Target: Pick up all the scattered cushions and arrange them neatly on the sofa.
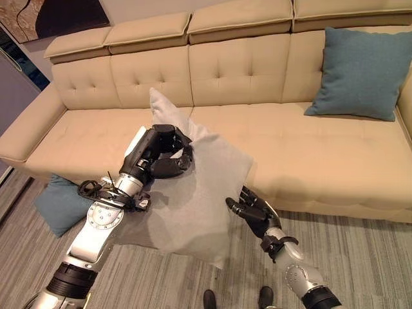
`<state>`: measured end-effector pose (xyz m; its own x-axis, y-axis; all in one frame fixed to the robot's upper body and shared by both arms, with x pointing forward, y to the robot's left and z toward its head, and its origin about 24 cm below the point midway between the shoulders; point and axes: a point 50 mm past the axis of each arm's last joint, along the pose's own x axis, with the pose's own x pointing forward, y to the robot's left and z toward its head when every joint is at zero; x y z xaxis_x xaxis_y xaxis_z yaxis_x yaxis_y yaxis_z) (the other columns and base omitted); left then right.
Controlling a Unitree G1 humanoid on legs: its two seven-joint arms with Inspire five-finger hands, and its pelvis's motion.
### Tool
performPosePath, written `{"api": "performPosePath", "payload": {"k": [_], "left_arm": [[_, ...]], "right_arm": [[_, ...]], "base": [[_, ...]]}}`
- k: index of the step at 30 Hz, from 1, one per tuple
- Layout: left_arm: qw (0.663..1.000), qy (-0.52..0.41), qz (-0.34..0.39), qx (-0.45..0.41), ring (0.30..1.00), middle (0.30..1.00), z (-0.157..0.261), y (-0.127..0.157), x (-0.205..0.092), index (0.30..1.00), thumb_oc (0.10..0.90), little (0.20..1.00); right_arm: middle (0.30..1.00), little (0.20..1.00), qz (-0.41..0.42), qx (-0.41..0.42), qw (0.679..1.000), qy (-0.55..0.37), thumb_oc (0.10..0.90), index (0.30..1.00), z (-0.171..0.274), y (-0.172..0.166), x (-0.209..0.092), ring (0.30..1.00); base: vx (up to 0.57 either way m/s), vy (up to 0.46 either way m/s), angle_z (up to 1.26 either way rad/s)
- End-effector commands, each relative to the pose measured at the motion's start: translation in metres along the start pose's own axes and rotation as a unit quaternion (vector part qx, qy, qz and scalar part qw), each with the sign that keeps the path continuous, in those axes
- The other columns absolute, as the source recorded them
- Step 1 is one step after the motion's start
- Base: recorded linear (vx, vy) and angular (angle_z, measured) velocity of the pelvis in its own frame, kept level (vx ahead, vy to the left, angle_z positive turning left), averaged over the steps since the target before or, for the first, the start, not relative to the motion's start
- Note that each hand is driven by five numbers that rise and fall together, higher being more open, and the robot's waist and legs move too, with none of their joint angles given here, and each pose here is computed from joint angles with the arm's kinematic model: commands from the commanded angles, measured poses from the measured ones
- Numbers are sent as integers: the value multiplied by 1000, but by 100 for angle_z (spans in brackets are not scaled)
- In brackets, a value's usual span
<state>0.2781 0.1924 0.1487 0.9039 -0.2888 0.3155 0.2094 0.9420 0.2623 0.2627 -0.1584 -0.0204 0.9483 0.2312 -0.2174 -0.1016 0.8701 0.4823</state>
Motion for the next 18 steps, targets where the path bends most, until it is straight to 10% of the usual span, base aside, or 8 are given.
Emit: {"api": "performPosePath", "payload": {"k": [1,18], "left_arm": [[975,-218,17,-42,300,300,70,1,22,300,400,300],[981,111,84,-133,300,300,-76,-48,-37,300,400,300]], "right_arm": [[300,300,189,40,976,-100,400,300,28,91,19,300],[300,300,-60,-202,967,-143,400,300,53,5,-22,300]], "base": [[0,0,0],[-14,-34,-8]]}}
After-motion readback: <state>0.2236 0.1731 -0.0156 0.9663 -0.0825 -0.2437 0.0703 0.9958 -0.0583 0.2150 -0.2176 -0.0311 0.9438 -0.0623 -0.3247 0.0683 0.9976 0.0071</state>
